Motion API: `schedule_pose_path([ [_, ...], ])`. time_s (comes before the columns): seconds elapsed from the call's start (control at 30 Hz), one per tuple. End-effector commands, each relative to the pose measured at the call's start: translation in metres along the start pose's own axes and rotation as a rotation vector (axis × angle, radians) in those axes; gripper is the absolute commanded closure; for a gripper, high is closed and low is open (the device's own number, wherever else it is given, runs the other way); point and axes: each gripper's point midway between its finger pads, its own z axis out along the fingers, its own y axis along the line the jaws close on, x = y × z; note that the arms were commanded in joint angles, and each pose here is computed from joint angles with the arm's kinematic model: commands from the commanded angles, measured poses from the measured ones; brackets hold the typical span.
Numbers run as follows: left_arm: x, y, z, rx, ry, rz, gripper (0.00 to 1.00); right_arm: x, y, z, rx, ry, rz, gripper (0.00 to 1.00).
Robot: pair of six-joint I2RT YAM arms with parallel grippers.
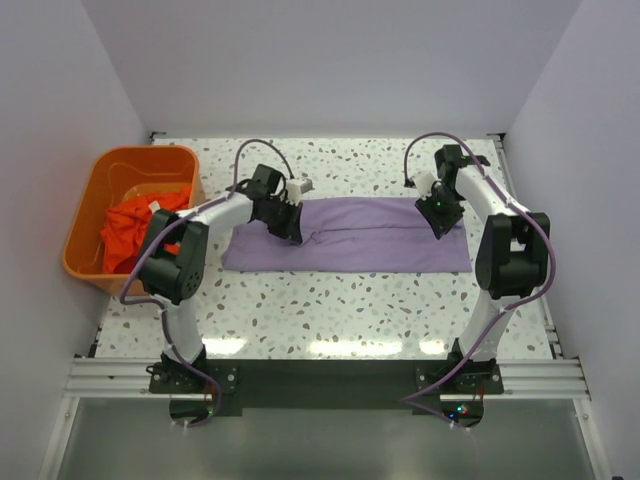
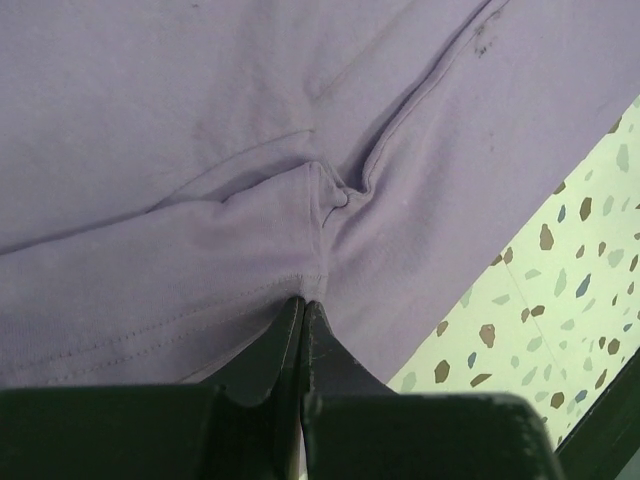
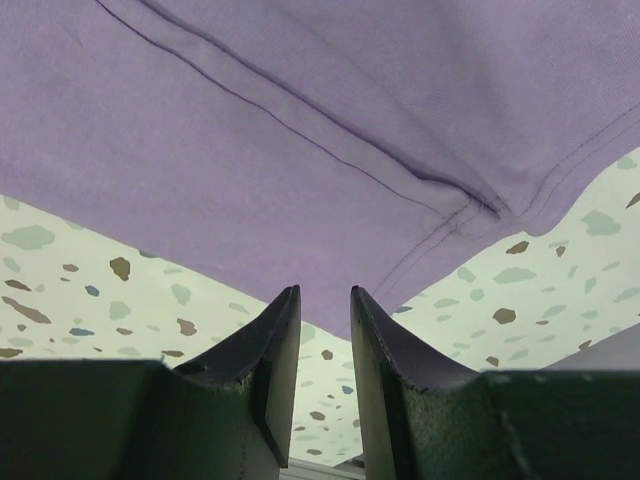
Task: Fold and stack the t-shirts
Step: Fold the tshirt
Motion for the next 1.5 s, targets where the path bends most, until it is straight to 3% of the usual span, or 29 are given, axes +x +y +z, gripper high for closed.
schedule_pose_path([
  [0.0, -0.019, -0.011, 0.004, 0.039, -0.046, 0.031, 1.0, -0.006, -0.004, -0.011, 0.02, -0.021, 0.0, 0.69],
  [0.33, -0.017, -0.025, 0.011, 0.088, -0.055, 0.047, 0.99, -0.008, -0.002, -0.01, 0.011, -0.024, 0.015, 0.69],
  [0.37, -0.02, -0.026, 0.011, 0.09, -0.065, 0.048, 0.96, -0.01, -0.001, -0.01, 0.012, -0.026, 0.013, 0.69],
  [0.4, -0.026, -0.03, 0.009, 0.105, -0.078, 0.055, 0.83, -0.01, 0.0, -0.011, 0.01, -0.028, 0.012, 0.69],
  [0.43, -0.03, -0.031, 0.007, 0.109, -0.082, 0.06, 0.79, -0.012, 0.001, -0.012, 0.007, -0.033, 0.013, 0.69],
  [0.6, -0.047, -0.04, -0.036, 0.128, -0.172, 0.167, 0.69, -0.025, 0.013, -0.023, -0.013, -0.082, -0.005, 0.69],
  [0.83, -0.031, 0.013, -0.081, 0.083, -0.155, 0.079, 0.66, -0.044, 0.039, -0.029, -0.066, -0.129, -0.055, 0.69],
  [0.97, -0.016, 0.04, -0.076, -0.009, -0.103, 0.022, 0.69, -0.051, 0.048, -0.015, -0.069, -0.11, -0.092, 0.7],
  [1.2, 0.012, 0.072, -0.054, -0.138, -0.005, -0.084, 0.71, -0.059, 0.026, 0.021, 0.019, -0.045, -0.107, 0.74],
  [1.47, 0.03, 0.106, -0.036, -0.286, 0.102, -0.1, 0.69, -0.024, 0.029, 0.057, 0.026, 0.085, -0.174, 0.76],
])
